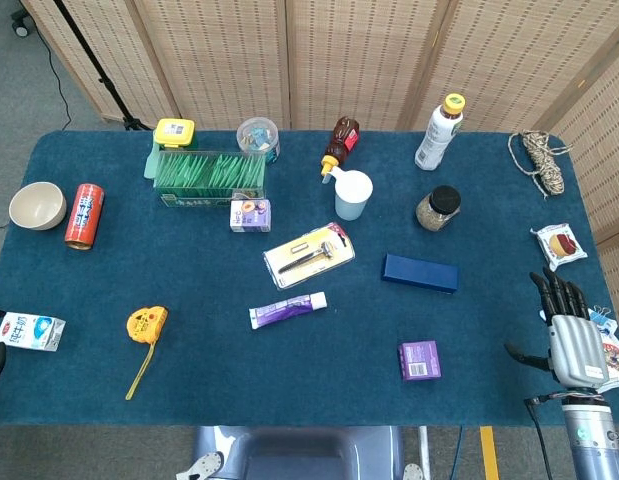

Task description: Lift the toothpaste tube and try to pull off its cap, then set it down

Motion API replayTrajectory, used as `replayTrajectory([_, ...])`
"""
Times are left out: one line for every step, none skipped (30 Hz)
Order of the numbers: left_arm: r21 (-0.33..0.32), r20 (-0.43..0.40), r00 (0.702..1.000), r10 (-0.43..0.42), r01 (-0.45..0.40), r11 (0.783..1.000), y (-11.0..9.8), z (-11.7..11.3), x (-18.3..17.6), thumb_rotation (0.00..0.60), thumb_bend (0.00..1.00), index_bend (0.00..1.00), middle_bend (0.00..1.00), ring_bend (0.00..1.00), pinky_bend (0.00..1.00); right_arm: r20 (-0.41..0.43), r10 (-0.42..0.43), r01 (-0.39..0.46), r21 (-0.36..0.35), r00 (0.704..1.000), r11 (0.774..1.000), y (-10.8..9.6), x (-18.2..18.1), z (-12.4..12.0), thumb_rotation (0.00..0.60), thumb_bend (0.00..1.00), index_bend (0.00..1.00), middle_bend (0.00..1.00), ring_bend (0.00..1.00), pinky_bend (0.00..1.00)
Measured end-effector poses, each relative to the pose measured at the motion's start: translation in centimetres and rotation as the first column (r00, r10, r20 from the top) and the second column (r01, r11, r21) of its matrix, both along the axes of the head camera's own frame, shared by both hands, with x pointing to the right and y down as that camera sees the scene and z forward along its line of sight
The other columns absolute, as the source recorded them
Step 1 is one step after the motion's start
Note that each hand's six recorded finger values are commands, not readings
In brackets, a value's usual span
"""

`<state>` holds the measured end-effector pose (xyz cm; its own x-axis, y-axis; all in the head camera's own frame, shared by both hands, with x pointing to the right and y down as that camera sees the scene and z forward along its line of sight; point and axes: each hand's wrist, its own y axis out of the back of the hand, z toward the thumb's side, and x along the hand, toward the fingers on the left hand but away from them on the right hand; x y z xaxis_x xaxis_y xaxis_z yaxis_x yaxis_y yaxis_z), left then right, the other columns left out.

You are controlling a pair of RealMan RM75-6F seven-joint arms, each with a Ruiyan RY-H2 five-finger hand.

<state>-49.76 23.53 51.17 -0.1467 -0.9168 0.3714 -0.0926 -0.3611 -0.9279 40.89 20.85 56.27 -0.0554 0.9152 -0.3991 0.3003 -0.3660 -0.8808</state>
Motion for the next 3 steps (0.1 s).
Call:
replayTrajectory([-0.002, 0.001, 1.000, 0.000, 0.000, 1.000, -0.01, -0.04, 0.02, 0.600, 0.45, 0.33, 0.29, 0.24, 0.26, 0.000, 0.002, -0.002, 0.002, 1.000, 1.000, 0.05, 0.04, -0.04, 0.600, 0.00, 0.03, 0.00, 0.00, 0.00])
replayTrajectory([-0.004, 0.001, 1.000, -0.001, 0.001, 1.000, -0.01, -0.06, 0.04, 0.600, 0.45, 0.34, 0.29, 0.24, 0.26, -0.001, 0.005, -0.005, 0.002, 1.000, 1.000, 0.15, 0.13, -0.04, 0.600, 0.00, 0.03, 0.00, 0.00, 0.00])
replayTrajectory([-0.006, 0.001, 1.000, -0.001, 0.001, 1.000, -0.01, -0.07, 0.07, 0.600, 0.45, 0.34, 0.29, 0.24, 0.26, -0.002, 0.006, -0.006, 0.002, 1.000, 1.000, 0.20, 0.19, -0.02, 0.600, 0.00, 0.03, 0.00, 0.00, 0.00])
